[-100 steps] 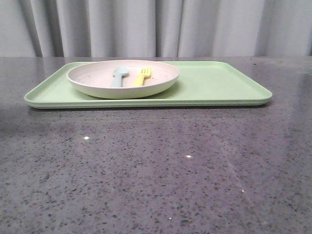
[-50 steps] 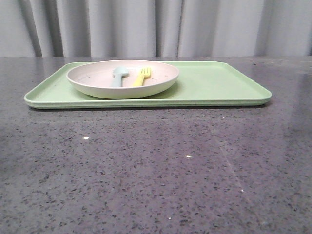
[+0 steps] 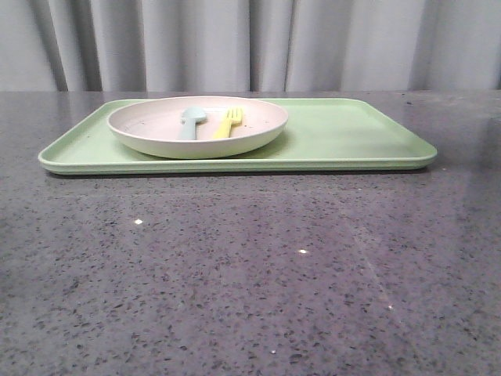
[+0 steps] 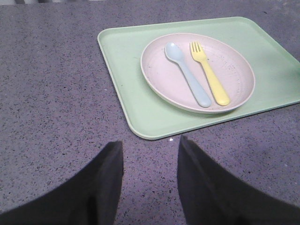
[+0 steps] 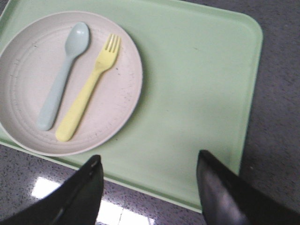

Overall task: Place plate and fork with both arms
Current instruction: 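Withdraw the left gripper away from the plate, then lower the right gripper into the plate and grasp the yellow fork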

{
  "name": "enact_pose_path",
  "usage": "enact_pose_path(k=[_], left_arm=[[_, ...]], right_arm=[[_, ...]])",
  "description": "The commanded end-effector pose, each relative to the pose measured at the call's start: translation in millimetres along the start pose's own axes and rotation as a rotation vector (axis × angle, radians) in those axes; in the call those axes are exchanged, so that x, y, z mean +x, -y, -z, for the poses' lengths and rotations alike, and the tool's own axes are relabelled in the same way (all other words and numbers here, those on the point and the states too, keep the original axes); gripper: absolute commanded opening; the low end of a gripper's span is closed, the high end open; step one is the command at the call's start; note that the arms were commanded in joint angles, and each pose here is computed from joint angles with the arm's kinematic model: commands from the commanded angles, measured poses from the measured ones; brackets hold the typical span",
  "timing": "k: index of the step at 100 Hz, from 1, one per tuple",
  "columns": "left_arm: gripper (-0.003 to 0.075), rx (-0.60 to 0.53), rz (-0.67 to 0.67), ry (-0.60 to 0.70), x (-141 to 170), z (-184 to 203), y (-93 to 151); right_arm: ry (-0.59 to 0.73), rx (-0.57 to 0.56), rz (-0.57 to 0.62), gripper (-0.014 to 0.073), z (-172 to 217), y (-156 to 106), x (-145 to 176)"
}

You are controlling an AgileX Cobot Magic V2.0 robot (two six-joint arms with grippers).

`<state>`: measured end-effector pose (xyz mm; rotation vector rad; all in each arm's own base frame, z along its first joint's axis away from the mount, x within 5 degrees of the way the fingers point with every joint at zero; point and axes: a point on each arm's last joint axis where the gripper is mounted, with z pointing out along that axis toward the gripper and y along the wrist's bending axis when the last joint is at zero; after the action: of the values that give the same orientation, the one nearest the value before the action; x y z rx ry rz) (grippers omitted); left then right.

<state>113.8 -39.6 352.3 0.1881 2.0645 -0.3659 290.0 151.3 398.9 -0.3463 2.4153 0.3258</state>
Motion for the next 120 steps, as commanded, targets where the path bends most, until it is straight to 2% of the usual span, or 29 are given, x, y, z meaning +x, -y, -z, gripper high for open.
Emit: enact_pose_path(k=[1,42,53,76,120], left_arm=[[0.0282,0.007,0.012,0.089,-12.7,5.3,1.9],[0.0282,0.007,0.012,0.089,-12.7,5.3,1.9],[0.0282,0.007,0.012,0.089,-12.7,5.3,1.9],[0.0282,0.013,0.019,0.089,-12.7,5.3,2.3],[0.0282,0.024,0.033,0.089,-12.8,5.3,3.3]], right_arm=[[0.066,-0.031,0.036,0.0445,4.2,-14.1,-20.1],[-0.069,-0.064,0.040,0.0444,-74.3,-61.8,-47.2],[-0.108,-0.059,-0.005,0.0444,-94.9,-69.2,-47.7],[-0.165,-0.036,-0.078,0.0444,-127.9,-71.3,-45.7],[-0.220,-0.015,-0.115,0.0444,-162.2,-71.1,-35.4]])
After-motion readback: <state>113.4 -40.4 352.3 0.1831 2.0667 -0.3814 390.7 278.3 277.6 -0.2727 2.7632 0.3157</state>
